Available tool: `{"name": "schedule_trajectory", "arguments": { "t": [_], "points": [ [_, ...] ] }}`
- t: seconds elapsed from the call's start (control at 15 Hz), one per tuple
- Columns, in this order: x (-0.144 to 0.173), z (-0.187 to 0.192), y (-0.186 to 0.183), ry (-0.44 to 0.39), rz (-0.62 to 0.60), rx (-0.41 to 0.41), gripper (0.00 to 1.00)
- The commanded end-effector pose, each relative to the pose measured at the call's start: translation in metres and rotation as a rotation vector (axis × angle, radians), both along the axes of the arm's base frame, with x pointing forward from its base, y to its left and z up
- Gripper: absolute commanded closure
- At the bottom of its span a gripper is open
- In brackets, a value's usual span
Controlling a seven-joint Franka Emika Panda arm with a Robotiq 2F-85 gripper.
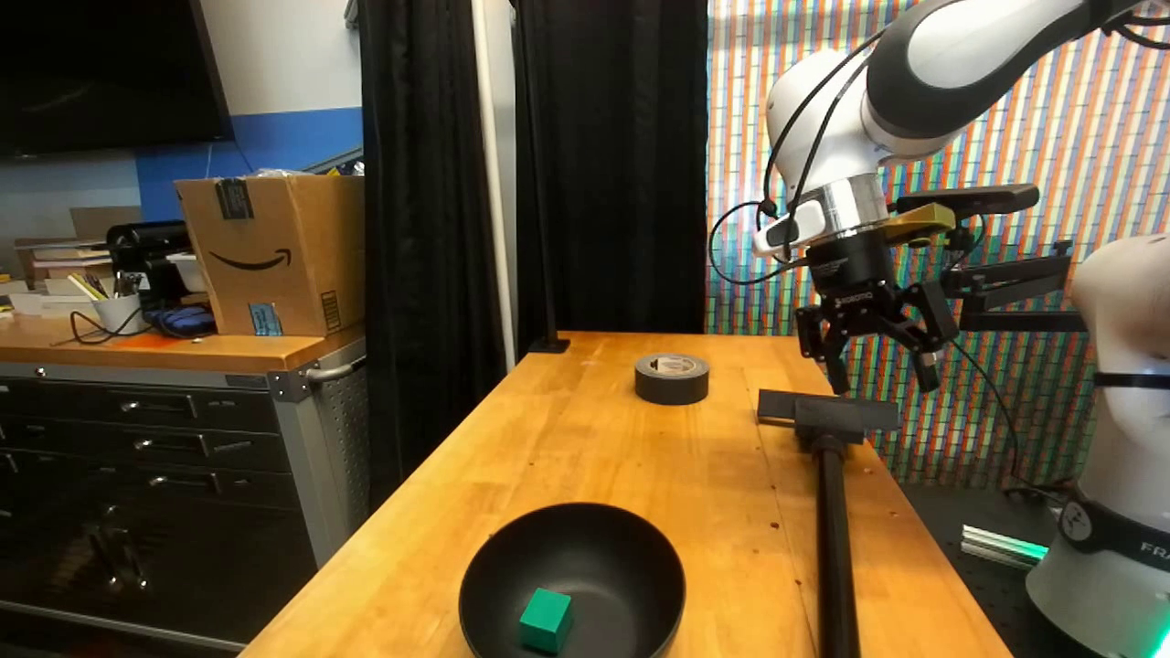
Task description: Move the black rod forward
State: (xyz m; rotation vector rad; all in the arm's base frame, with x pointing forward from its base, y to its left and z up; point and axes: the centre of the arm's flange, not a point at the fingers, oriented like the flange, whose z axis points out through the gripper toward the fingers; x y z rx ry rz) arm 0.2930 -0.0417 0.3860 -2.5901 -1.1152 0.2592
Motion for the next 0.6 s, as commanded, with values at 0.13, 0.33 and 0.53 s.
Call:
{"name": "schedule_trajectory", "arguments": {
  "t": [0.13,0.33,0.53],
  "points": [
    [0.009,0.003,0.029,-0.025,0.207,0.002,0.00],
    [0.014,0.006,0.043,-0.040,0.301,-0.001,0.00],
    [0.023,0.005,0.053,-0.050,0.352,-0.002,0.00]
  ]
}}
